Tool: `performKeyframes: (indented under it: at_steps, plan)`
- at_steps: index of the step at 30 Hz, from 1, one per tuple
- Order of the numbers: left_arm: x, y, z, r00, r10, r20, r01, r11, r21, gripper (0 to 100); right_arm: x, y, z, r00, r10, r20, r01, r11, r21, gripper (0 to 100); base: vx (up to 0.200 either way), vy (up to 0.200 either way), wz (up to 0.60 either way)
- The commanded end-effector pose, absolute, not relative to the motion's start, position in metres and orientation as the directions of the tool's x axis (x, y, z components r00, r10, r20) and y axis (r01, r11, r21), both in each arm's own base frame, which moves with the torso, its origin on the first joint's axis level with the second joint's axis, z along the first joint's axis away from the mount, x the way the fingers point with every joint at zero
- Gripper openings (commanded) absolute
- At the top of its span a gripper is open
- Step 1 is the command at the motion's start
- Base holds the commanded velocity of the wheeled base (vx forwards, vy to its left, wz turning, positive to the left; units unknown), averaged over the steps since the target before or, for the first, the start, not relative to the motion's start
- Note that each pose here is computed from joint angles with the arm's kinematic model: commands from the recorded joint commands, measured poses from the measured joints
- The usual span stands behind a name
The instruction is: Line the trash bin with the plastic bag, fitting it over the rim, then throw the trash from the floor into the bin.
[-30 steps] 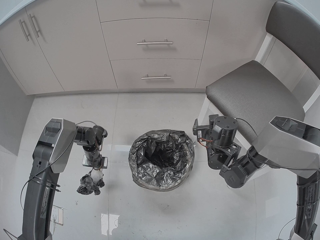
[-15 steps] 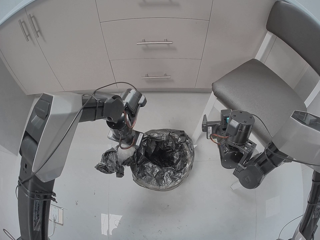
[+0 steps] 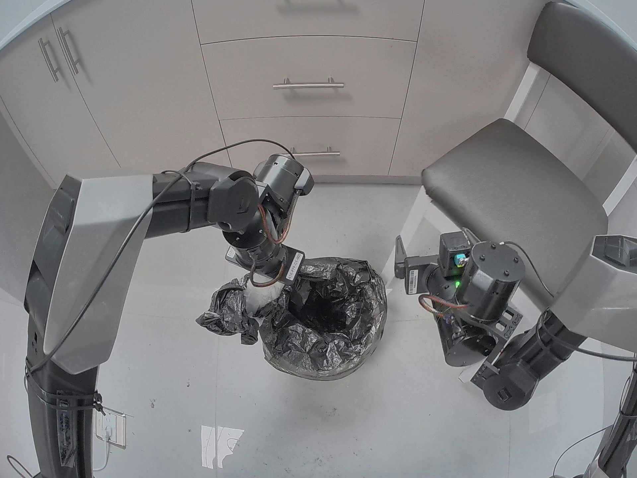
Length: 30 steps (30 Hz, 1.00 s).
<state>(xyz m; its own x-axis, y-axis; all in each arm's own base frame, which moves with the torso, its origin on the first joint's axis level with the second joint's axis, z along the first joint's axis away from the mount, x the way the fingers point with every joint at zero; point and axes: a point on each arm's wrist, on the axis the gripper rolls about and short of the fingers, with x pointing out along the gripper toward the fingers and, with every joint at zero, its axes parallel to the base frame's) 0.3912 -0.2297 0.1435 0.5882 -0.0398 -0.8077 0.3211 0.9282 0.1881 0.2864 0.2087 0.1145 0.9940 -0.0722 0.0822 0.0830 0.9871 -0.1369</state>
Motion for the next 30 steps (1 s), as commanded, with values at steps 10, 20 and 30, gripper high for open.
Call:
performKeyframes:
  at_steps: [10, 20, 30]
  plan:
    - [0.389, -0.230, 0.147, 0.592, -0.044, -0.805, 0.276, 0.949, 0.152, 0, 0.282, 0.219, 0.094, 0.999, -0.036, 0.034, 0.041, 0.984, -0.174, 100, 0.000, 0.000, 0.00]
    - [0.380, -0.244, 0.151, 0.600, -0.068, -0.797, 0.300, 0.943, 0.145, 0, 0.279, 0.217, 0.102, 0.997, -0.046, 0.054, 0.054, 0.985, -0.165, 100, 0.000, 0.000, 0.00]
    - [0.357, -0.272, 0.160, 0.641, -0.069, -0.764, 0.331, 0.924, 0.194, 0, 0.266, 0.203, 0.147, 0.987, -0.059, 0.148, 0.076, 0.990, -0.116, 100, 0.000, 0.000, 0.00]
